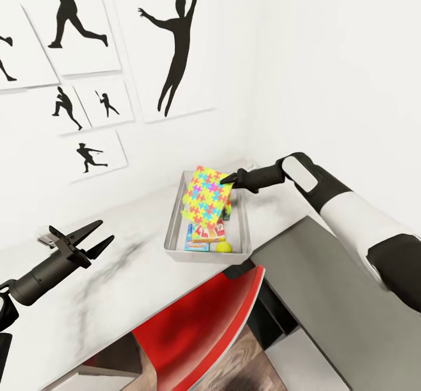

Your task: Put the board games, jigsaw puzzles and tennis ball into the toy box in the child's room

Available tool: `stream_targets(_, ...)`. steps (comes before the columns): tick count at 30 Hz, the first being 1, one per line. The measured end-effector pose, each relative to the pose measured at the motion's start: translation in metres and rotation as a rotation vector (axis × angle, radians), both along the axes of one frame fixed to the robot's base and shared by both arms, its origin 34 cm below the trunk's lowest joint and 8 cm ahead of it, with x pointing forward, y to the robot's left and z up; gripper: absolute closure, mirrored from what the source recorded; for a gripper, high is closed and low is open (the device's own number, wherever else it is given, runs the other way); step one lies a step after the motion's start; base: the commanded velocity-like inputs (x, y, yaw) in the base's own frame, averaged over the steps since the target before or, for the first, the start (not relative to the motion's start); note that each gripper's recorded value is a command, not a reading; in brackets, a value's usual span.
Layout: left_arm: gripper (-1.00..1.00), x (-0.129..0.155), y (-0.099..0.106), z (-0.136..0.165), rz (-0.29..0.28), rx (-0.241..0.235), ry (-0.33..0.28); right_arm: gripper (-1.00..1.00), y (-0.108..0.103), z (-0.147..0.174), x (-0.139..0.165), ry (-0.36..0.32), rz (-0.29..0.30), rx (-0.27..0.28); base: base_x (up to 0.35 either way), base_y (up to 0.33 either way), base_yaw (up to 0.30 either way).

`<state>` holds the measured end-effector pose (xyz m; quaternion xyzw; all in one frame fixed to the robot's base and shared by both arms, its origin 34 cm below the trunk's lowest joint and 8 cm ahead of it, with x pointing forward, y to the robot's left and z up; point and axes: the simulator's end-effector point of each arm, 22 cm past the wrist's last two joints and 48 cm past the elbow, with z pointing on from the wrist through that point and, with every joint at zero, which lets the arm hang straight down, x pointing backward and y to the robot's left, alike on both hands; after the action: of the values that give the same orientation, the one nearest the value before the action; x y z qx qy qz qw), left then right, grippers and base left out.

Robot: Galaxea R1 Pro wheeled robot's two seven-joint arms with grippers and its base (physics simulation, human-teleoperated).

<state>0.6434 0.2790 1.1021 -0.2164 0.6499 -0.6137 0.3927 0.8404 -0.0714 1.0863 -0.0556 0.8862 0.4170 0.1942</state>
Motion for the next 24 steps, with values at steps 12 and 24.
stream_targets(12, -1.0, 0.001, 0.0, -0.004, 0.0, -0.001, 0.007, 1.0, -0.009, -0.008, 0.002, 0.018, -0.023, 0.016, 0.0, 0.0, 0.0)
stream_targets(24, -1.0, 0.002, 0.0, -0.014, 0.0, -0.001, 0.026, 1.0, -0.01, -0.025, 0.001, 0.042, -0.024, 0.015, 0.0, 0.0, 0.0)
